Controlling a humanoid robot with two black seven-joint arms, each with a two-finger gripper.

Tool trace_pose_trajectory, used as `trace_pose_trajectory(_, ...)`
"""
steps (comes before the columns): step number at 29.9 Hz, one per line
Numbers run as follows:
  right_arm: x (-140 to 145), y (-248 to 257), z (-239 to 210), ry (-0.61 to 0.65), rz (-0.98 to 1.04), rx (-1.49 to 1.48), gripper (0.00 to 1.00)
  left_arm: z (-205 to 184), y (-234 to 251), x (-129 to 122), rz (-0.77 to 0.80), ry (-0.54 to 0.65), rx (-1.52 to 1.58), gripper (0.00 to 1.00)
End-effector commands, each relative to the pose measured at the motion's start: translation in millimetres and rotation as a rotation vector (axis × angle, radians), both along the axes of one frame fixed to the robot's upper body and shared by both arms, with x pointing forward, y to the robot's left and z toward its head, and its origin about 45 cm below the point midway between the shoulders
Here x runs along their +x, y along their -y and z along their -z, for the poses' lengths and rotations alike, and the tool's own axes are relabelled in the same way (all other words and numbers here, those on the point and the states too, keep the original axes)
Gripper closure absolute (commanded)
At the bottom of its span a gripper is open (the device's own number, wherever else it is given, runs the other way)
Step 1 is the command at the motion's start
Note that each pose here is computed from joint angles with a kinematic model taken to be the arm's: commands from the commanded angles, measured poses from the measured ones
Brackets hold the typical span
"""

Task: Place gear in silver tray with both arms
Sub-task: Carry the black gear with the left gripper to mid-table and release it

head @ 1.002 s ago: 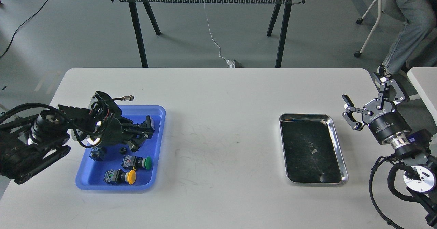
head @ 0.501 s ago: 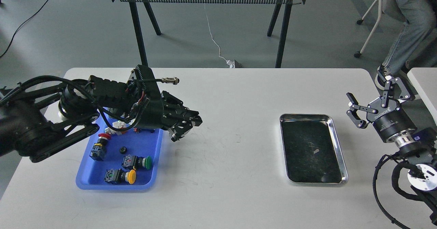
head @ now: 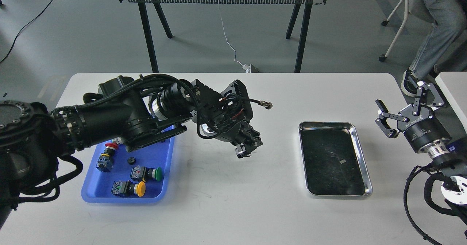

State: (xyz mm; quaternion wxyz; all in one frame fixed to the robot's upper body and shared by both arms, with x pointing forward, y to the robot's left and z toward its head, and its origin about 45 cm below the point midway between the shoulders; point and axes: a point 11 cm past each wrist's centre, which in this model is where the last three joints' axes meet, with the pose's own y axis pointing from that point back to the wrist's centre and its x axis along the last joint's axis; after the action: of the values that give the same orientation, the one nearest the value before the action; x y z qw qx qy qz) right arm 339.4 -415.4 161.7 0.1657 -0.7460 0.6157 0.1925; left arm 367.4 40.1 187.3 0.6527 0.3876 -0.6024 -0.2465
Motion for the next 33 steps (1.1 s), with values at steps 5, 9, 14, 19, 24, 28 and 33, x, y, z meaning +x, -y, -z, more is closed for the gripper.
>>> trace_pose_trajectory(5,0,1,0,0.0,0.001,-0.002,0.0,28,10,-7,0.017,-0.015,0.08,0.88)
trace_pose_trajectory(9,-1,1,1,-0.003,0.001,-0.002,0.0,41,-1,-8,0.018,-0.016,0.135,0.88)
trace_pose_trajectory(14,-2,2,1,-0.003,0.003,-0.003,0.0,56,-8,-16,0.022,-0.04,0.161,0.88)
trace_pose_trajectory(19,-3,3,2,-0.007,0.005,-0.005,0.0,63,-10,-22,0.022,-0.061,0.161,0.87)
trace_pose_trajectory(24,-3,6,4,-0.012,0.013,-0.009,0.0,65,-10,-24,0.021,-0.066,0.162,0.73)
trace_pose_trajectory(28,-4,6,4,-0.012,0.014,-0.01,0.0,65,-9,-25,0.025,-0.069,0.159,0.44)
trace_pose_trajectory(33,-3,15,1,-0.001,0.046,-0.007,0.0,45,13,-31,0.069,-0.06,0.087,0.16)
